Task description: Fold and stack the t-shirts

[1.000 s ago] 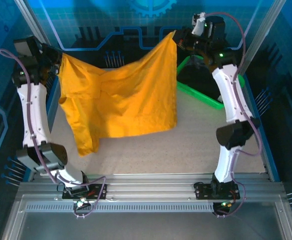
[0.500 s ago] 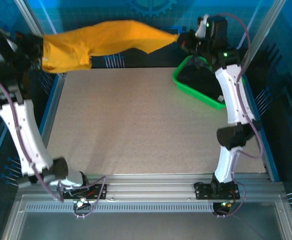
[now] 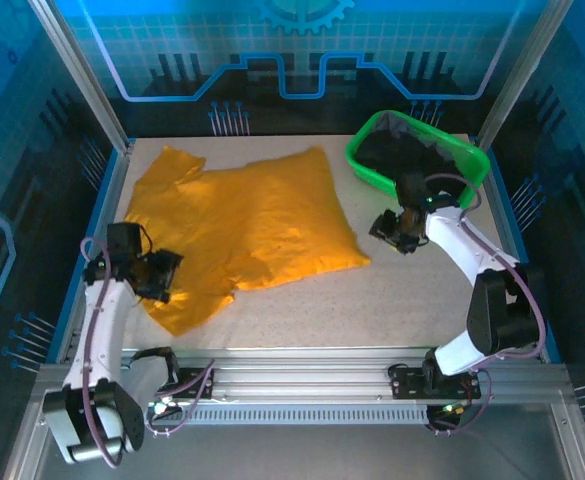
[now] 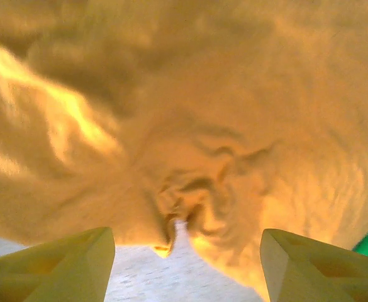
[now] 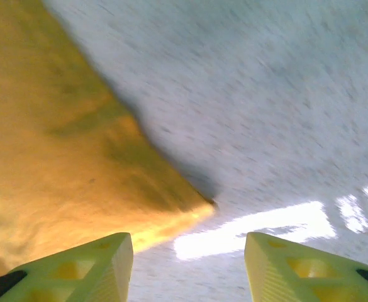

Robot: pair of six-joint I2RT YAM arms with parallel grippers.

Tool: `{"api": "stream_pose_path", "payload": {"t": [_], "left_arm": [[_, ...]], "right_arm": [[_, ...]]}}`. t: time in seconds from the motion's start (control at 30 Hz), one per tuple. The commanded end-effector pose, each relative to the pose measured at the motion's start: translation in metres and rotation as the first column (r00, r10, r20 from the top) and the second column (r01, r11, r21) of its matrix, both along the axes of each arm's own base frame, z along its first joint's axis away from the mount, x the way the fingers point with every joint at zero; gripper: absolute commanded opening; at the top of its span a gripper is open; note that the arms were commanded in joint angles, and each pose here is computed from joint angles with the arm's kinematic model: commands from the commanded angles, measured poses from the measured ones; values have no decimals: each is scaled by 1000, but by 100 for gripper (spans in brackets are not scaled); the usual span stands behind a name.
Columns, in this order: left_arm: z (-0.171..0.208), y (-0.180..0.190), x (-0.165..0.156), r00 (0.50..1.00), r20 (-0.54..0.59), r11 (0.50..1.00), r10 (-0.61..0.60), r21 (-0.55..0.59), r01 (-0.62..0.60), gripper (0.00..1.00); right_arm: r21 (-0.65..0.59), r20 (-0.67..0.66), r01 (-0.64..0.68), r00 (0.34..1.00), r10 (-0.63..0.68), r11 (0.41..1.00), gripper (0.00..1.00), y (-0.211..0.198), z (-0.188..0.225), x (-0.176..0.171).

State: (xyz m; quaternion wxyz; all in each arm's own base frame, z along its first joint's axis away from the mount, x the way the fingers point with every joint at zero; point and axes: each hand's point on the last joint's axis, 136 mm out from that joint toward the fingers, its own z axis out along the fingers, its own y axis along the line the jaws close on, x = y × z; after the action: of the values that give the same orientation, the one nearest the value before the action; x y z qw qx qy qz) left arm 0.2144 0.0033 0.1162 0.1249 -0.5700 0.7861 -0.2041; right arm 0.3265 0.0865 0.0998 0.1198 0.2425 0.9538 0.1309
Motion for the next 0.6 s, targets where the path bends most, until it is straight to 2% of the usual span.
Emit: {"api": "stream_pose_path", "payload": {"t": [0.0, 0.1, 0.2, 0.3, 0.37, 0.57], "left_arm": [[-12, -4, -26, 998, -20, 997, -59, 40, 60, 62], [-23, -8, -30, 997, -17, 997, -69, 27, 70, 58], [-31, -8, -19, 997, -16, 997, -70, 11, 70, 51], [-29, -1, 7, 998, 19, 998, -53, 21, 53, 46], [-30, 3, 28, 998, 30, 999, -52, 17, 51, 46], [-50, 10, 79, 994, -33, 995, -103, 4, 103, 49]], "right_arm": [[-35, 36, -51, 998, 53, 998, 50, 2, 6, -6], [-54, 55, -140, 988, 143, 989, 48, 24, 4, -8], [-53, 52, -209, 976, 212, 976, 45, 47, -4, -4], [-10, 60, -288, 956, 288, 958, 41, 77, -15, 9], [-23, 31, -340, 940, 340, 940, 37, 93, -25, 16], [-26, -63, -385, 922, 383, 923, 32, 119, -57, 33]]}}
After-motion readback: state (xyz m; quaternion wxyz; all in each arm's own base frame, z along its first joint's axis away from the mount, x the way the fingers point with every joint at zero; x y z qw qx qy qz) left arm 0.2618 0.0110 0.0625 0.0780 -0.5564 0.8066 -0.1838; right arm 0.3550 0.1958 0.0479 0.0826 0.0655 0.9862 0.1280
